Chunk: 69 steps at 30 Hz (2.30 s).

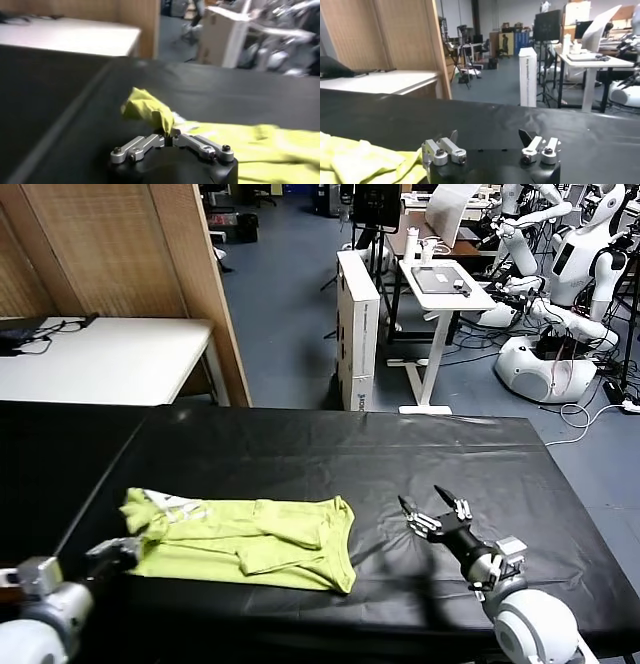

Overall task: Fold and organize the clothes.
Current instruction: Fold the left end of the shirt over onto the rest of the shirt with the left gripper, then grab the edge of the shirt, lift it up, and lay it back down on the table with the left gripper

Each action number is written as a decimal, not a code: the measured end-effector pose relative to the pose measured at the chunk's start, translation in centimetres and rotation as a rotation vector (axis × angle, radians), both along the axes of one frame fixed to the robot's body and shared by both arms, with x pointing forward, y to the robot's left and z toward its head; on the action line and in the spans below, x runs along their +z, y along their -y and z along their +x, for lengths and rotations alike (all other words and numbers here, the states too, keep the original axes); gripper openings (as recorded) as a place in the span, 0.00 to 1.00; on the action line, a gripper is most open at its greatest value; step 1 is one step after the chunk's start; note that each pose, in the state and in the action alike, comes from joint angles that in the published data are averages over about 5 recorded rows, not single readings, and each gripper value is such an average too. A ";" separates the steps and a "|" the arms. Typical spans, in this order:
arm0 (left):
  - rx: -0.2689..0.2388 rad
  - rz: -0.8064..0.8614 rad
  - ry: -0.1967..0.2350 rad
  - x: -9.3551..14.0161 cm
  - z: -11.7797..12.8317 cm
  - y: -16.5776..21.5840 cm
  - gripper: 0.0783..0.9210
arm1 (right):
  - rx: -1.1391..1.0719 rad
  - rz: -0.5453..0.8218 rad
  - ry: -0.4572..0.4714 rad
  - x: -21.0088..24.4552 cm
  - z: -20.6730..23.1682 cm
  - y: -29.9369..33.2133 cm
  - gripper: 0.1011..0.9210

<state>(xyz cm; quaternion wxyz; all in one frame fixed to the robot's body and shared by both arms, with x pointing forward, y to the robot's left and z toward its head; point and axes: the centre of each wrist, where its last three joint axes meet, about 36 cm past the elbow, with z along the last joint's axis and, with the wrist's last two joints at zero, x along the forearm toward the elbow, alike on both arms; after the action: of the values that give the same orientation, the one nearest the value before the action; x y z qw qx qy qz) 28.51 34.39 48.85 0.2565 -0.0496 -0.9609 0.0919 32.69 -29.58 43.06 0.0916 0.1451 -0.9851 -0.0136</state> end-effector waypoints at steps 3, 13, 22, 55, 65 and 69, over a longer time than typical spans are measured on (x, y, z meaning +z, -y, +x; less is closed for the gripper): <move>-0.047 -0.070 -0.009 -0.5 0.4 2.9 0.13 | -0.018 -0.014 0.008 -0.7 -1.1 0.4 0.98; -0.177 -0.230 -0.014 -2.1 2.4 10.4 0.13 | -0.073 -0.063 -0.032 -2.3 -4.2 1.1 0.98; -0.239 -0.308 -0.009 -2.4 3.2 14.3 0.13 | -0.070 -0.064 -0.047 -2.9 -4.4 0.9 0.98; -0.235 -0.322 -0.032 -5.3 3.4 18.5 0.18 | -0.035 -0.072 -0.056 -3.5 -4.1 0.1 0.98; -0.242 -0.353 -0.005 -4.2 2.4 19.9 0.86 | 0.030 -0.095 -0.051 -3.3 -3.7 -0.5 0.98; -0.232 -0.338 0.027 -3.6 1.9 19.6 0.97 | 0.093 -0.092 -0.055 -3.1 -4.0 -1.1 0.98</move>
<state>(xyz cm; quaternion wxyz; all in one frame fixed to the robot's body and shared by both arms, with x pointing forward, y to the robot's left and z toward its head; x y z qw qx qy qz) 30.45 14.78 45.26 0.2403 -0.2034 -0.9230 0.2212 28.69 -28.50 39.96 0.1257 0.1859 -0.9739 0.0322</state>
